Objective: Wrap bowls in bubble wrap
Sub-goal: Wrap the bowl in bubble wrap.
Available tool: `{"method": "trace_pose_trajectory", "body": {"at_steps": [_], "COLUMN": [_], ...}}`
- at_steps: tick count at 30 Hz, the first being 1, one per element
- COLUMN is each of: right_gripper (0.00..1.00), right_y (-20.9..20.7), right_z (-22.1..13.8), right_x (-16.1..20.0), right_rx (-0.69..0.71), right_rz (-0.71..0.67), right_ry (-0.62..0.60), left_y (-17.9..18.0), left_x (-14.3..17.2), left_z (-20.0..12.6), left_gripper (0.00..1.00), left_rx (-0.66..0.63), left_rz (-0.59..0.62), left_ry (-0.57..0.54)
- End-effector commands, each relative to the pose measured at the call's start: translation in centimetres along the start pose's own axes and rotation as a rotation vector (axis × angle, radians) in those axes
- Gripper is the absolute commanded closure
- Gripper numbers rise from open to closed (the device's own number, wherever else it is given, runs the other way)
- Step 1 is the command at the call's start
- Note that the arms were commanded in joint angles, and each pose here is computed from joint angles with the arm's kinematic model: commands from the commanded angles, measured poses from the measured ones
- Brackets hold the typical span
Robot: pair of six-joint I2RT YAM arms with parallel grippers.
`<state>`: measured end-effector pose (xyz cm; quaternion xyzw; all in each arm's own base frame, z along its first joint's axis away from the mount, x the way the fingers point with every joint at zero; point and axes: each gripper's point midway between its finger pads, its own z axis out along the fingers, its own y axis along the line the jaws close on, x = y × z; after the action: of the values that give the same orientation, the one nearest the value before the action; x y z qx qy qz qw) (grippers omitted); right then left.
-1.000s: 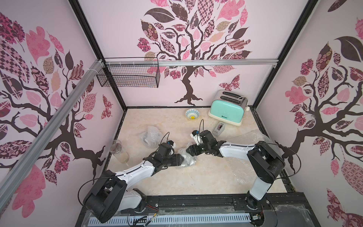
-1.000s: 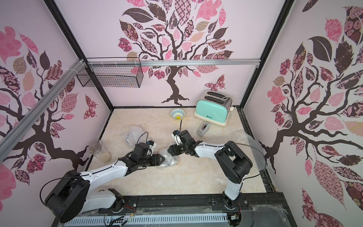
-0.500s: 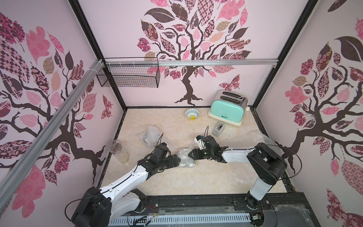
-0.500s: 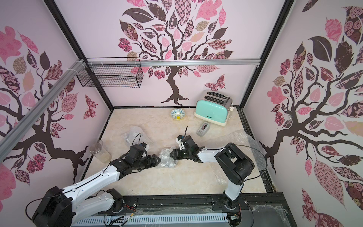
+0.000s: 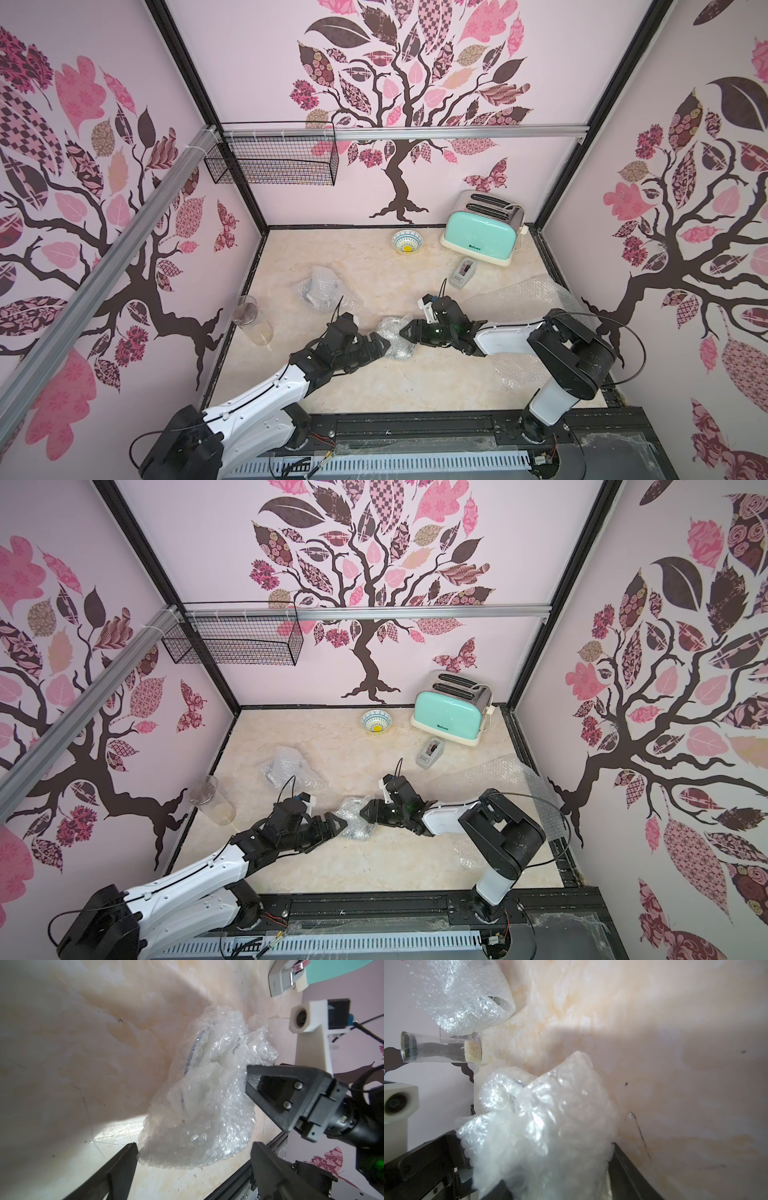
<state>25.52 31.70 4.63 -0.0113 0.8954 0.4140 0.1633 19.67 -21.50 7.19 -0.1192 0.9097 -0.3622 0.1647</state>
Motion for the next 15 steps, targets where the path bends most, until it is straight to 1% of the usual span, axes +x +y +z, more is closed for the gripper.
{"method": "trace_pose_trajectory", "body": {"at_steps": [1,6,8,10,13,15], "right_gripper": [0.42,0.42,0.42,0.42,0.42,0.42], "right_y": [-0.4,-0.4,-0.5,-0.8,-1.0,-1.2], "right_z": [0.1,0.1,0.0,-0.1,-0.1,-0.2], "right_x": [1.7,2.3,2.5,2.7,3.0,3.2], "right_rx": [0.015,0.017,0.02,0.026,0.027,0.029], "right_rz": [0.056,0.049,0.048,0.045,0.044,0.042], "right_ry": [0.041,0.052,0.056,0.059,0.065,0.067], "left_y": [-1.3,-0.1,0.2,0.7,1.0,1.3], "left_x": [0.0,-0.8,-1.2,-1.8,-2.3,-2.3], "left_z": [1.2,2.6,2.7,2.7,2.9,3.3], "left_gripper": [0.09,0.09,0.09,0.09,0.09,0.09], "left_rx": [0.057,-0.02,-0.062,-0.092,-0.109,-0.123], "left_rz": [-0.012,0.002,0.012,0.017,0.02,0.02], "left_ry": [0.019,0.005,-0.004,-0.034,-0.055,-0.048]}}
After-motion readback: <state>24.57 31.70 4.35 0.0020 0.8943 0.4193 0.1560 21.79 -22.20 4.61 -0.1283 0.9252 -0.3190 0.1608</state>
